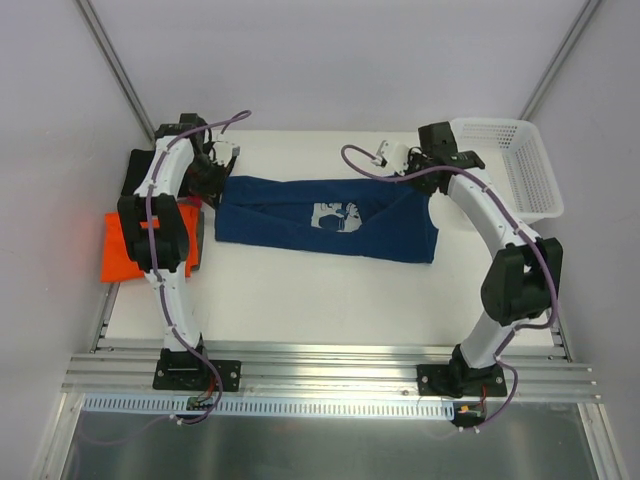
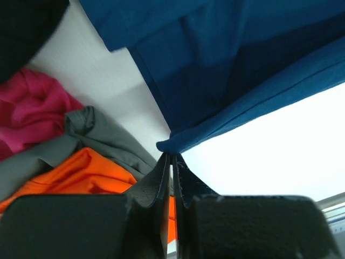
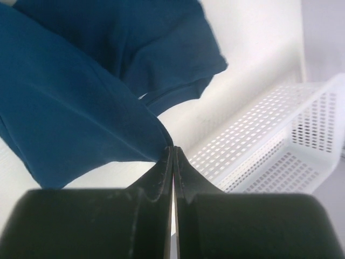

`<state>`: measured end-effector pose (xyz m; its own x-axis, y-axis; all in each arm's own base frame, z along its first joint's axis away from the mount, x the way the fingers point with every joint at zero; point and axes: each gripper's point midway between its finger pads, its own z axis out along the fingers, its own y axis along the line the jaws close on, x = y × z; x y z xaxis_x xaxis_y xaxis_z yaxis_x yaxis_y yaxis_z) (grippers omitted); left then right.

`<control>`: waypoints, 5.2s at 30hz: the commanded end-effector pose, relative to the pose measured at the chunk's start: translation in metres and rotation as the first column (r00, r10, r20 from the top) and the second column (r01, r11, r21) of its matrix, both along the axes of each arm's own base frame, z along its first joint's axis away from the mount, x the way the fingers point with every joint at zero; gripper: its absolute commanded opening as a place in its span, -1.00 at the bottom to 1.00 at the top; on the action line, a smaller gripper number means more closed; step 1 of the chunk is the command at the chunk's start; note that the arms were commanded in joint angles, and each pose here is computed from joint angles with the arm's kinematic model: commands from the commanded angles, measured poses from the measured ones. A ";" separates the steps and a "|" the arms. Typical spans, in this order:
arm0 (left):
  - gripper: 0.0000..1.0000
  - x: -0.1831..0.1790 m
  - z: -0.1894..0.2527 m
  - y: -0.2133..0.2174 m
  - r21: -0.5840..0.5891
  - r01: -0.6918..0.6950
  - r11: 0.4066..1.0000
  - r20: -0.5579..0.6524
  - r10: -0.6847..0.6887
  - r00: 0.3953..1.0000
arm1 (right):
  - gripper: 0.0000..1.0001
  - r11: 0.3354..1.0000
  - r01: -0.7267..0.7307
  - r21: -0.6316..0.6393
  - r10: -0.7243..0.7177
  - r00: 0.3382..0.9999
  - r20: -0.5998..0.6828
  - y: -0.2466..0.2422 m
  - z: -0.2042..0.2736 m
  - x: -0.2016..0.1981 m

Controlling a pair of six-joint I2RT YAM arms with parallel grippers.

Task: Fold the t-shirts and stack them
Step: Fold the tshirt

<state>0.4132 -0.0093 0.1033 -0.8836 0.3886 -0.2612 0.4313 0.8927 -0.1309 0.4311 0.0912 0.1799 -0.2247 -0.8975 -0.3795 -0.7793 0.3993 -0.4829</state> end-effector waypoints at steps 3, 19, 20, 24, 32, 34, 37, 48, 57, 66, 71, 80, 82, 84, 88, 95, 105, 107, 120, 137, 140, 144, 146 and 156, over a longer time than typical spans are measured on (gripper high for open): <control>-1.00 0.011 0.008 0.004 -0.042 -0.028 0.999 -0.036 0.027 0.999 | -0.99 0.999 0.037 -0.025 -0.034 0.991 0.126 -0.002 0.024 0.046; -1.00 0.022 -0.016 0.015 -0.014 -0.060 0.998 -0.085 0.059 0.995 | -0.99 0.985 0.164 -0.061 -0.137 0.938 0.318 -0.011 0.030 0.143; -1.00 0.025 -0.012 0.015 -0.022 -0.065 0.998 -0.069 0.064 0.996 | -0.99 0.983 0.177 -0.057 -0.149 0.932 0.331 -0.015 0.033 0.145; -1.00 0.035 -0.007 0.018 -0.009 -0.083 0.996 -0.038 0.083 0.996 | -0.99 0.976 0.211 -0.047 -0.179 0.911 0.371 -0.023 0.042 0.152; -1.00 0.045 -0.022 0.014 -0.013 -0.148 0.989 -0.067 0.147 0.987 | -0.99 0.973 0.214 -0.091 -0.176 0.934 0.310 -0.028 0.007 0.150; -1.00 0.042 -0.028 0.011 -0.017 -0.157 0.987 -0.090 0.155 0.984 | -0.99 0.973 0.205 -0.106 -0.168 0.945 0.282 -0.025 -0.008 0.147; -1.00 0.039 -0.032 0.006 -0.027 -0.154 0.988 -0.107 0.151 0.983 | -0.99 0.975 0.185 -0.125 -0.147 0.954 0.263 -0.017 -0.020 0.146; 0.66 0.045 -0.012 0.011 0.000 -0.215 0.977 -0.047 0.214 0.976 | 0.51 0.956 0.231 -0.179 -0.164 0.931 0.326 -0.014 -0.014 0.139; 0.62 0.029 0.054 -0.010 -0.112 -0.217 0.970 0.069 0.226 0.972 | 0.53 0.956 0.275 -0.100 -0.252 0.948 0.196 -0.028 -0.008 0.054; 0.53 0.030 0.042 -0.056 -0.241 -0.156 0.958 -0.002 0.161 0.987 | 0.52 0.952 0.296 -0.074 -0.292 0.955 0.057 -0.030 -0.038 0.017; 0.44 0.021 0.001 -0.090 -0.266 -0.122 0.956 -0.126 0.091 0.988 | 0.49 0.952 0.299 -0.058 -0.303 0.950 -0.073 -0.022 -0.068 0.000; 0.37 0.002 -0.039 -0.099 -0.267 -0.119 0.956 -0.254 0.049 0.966 | 0.36 0.951 0.294 -0.097 -0.310 0.916 -0.254 -0.031 -0.122 -0.014; 0.37 -0.004 -0.045 -0.099 -0.268 -0.124 0.956 -0.281 0.045 0.959 | 0.34 0.949 0.303 -0.092 -0.316 0.900 -0.298 -0.029 -0.131 -0.017; 0.37 -0.008 -0.048 -0.099 -0.265 -0.126 0.956 -0.295 0.044 0.955 | 0.32 0.943 0.316 -0.104 -0.332 0.876 -0.349 -0.028 -0.135 -0.022; 0.38 -0.015 -0.058 -0.093 -0.233 -0.122 0.965 -0.324 0.041 0.945 | 0.31 0.946 0.297 -0.133 -0.326 0.864 -0.384 -0.031 -0.148 -0.033; 0.38 -0.035 -0.065 -0.075 -0.173 -0.149 0.974 -0.378 0.074 0.923 | 0.31 0.913 0.310 -0.266 -0.394 0.840 -0.373 -0.060 -0.159 -0.041; 0.36 -0.089 -0.067 -0.073 -0.152 -0.167 0.974 -0.459 0.080 0.885 | 0.36 0.856 0.384 -0.346 -0.485 0.828 -0.282 -0.096 -0.154 -0.010; 0.37 -0.096 -0.061 -0.076 -0.152 -0.151 0.977 -0.451 0.067 0.890 | 0.36 0.852 0.393 -0.345 -0.488 0.835 -0.254 -0.100 -0.154 0.001; 0.39 -0.102 0.012 -0.096 -0.156 -0.012 0.988 -0.231 -0.025 0.973 | 0.42 0.834 0.507 -0.217 -0.518 0.855 0.007 -0.103 -0.074 0.075; 0.37 0.045 -0.018 -0.096 -0.089 0.025 0.996 -0.020 -0.027 0.999 | 0.46 0.452 0.735 0.505 -0.334 0.664 -0.668 0.093 -0.009 0.042; 0.37 0.046 -0.031 -0.096 -0.089 0.002 0.996 -0.048 -0.006 0.999 | 0.44 0.423 0.786 0.451 -0.282 0.587 -0.759 0.107 -0.034 0.035; 0.37 0.048 -0.042 -0.090 -0.055 0.001 0.998 -0.057 -0.005 0.998 | 0.43 0.410 0.822 0.395 -0.285 0.527 -0.801 0.104 -0.056 0.034; 0.37 0.047 -0.044 -0.089 -0.050 0.005 0.999 -0.060 -0.008 0.998 | 0.43 0.400 0.837 0.373 -0.280 0.499 -0.820 0.104 -0.063 0.030; 0.36 0.030 -0.068 -0.070 0.026 0.000 1.000 -0.128 0.003 0.992 | 0.42 0.354 0.890 0.287 -0.304 0.400 -0.865 0.085 -0.099 0.029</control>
<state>0.4494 -0.0949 0.0328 -0.9036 0.3972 -0.1606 0.4231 0.8861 -0.1892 0.4567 0.1805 0.0780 -0.9697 0.0497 -0.2394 -0.0958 0.8236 0.5591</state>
